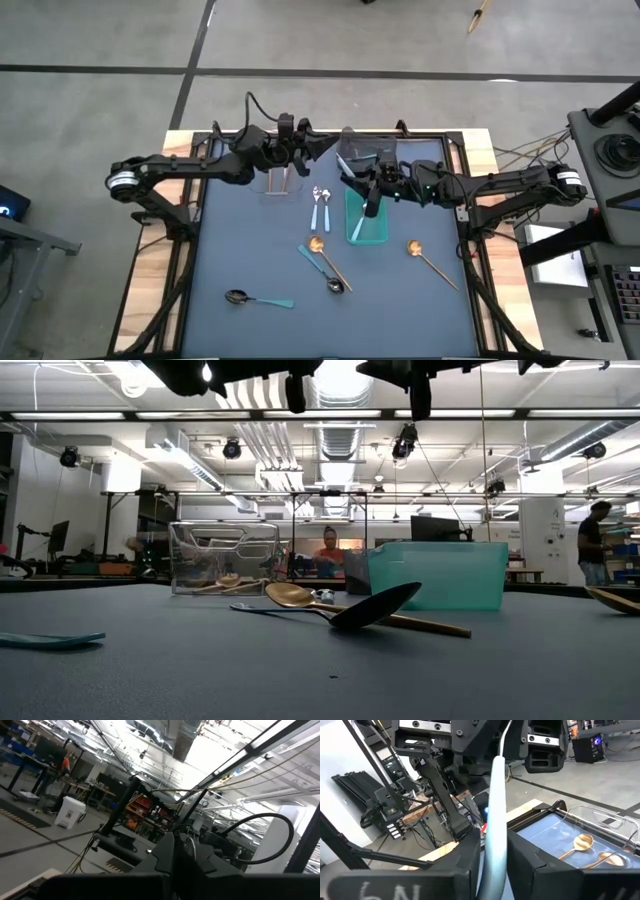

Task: Sort silverware by color (type)
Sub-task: Put the light blue spoon into the green bin

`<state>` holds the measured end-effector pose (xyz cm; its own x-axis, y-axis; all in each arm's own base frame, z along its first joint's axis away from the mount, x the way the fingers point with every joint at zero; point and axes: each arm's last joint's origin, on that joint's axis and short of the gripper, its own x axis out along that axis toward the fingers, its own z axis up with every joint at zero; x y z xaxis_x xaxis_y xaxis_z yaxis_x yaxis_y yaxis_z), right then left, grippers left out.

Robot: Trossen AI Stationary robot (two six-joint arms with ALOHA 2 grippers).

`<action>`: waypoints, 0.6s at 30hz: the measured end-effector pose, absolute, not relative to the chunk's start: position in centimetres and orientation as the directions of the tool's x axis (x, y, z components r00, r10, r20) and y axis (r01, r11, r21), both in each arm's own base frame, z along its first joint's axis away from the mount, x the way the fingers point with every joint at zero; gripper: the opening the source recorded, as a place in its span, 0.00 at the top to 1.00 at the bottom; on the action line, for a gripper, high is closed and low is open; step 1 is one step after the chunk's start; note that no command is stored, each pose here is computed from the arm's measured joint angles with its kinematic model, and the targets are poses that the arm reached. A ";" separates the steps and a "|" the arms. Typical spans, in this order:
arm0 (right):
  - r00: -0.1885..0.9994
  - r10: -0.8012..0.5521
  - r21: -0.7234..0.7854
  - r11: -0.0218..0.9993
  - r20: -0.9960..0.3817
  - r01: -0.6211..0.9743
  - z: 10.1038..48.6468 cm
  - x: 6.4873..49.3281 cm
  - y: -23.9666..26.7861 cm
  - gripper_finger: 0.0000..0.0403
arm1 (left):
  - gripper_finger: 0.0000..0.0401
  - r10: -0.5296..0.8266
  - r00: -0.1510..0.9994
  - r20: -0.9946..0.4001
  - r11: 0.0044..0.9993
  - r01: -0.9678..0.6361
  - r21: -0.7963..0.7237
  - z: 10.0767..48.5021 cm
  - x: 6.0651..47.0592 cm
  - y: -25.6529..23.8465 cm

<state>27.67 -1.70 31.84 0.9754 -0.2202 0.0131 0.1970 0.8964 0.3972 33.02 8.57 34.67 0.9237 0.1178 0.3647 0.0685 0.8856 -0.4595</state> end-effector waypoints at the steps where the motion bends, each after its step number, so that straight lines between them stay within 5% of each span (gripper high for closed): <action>1: 0.975 -0.221 0.398 0.895 0.008 0.199 31.8 27.7 -1.7 0.81 | 1.00 0.117 0.925 0.362 0.885 0.068 -0.460 34.7 33.0 8.6; 18: 0.901 -0.377 0.351 0.831 -0.214 0.431 31.9 27.5 -2.2 0.52 | 1.00 0.182 0.975 0.128 0.867 -0.098 -0.489 32.6 33.3 8.9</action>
<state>27.54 -2.23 31.85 0.9011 -0.3770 -0.2142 0.4312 0.8312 0.3510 33.30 8.88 32.65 0.9749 0.1823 0.1275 -0.0982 0.8669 -0.4888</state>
